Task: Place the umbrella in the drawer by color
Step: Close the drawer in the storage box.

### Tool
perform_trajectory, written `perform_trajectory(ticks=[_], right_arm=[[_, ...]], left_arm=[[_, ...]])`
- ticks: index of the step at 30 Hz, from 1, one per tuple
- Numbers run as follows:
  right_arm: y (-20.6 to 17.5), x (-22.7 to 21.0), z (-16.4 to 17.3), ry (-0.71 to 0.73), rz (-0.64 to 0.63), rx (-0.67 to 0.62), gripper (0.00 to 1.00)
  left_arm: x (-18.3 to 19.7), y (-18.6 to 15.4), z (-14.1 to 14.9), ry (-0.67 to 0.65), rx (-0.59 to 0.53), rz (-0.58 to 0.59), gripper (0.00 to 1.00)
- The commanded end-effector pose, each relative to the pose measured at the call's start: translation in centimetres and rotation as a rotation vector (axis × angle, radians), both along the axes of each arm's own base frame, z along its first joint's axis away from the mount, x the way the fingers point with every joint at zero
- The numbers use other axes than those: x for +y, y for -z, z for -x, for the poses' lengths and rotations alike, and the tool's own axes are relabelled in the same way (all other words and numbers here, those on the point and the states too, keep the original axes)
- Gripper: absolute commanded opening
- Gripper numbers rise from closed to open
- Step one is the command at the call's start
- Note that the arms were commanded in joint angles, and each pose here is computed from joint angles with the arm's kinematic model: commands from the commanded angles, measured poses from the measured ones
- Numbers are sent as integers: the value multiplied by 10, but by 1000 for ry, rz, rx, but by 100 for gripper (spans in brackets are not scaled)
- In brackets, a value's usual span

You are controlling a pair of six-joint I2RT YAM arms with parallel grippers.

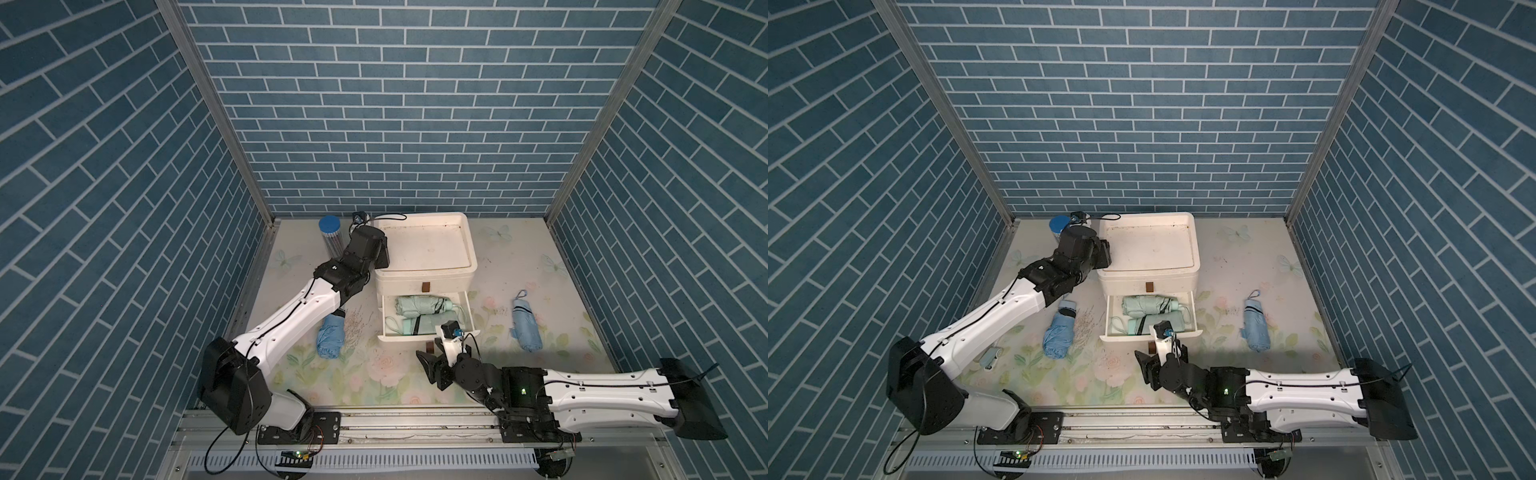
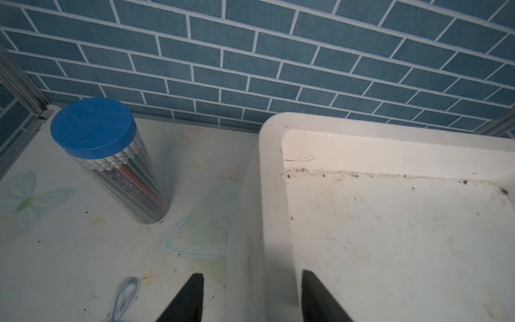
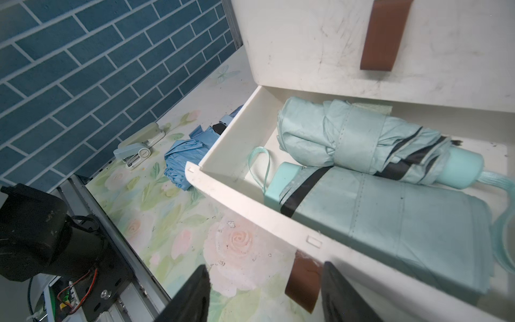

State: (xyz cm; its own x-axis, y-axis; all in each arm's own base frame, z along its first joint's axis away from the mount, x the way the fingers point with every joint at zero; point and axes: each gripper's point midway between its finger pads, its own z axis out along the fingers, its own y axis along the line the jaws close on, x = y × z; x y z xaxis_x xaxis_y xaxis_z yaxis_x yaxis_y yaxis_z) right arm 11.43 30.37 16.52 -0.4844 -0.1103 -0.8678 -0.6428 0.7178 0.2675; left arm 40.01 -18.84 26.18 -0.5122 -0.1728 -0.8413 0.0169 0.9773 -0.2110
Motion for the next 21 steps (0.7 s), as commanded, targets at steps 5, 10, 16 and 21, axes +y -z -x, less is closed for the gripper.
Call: perform_trajectory(ticks=[5,10,16,21], right_arm=[[11,6,-1,51,-23,1,62],[27,0,-12,132,38,-7,61],[32,7,-27,189,94,-24,57],[19,11,-44,217,56,-42,49]], left_arm=[[-13,-2,-10,33,-6,49,35],[-17,3,-6,60,2,66,25],[-18,7,-5,68,13,64,16],[-21,9,-3,86,18,67,7]])
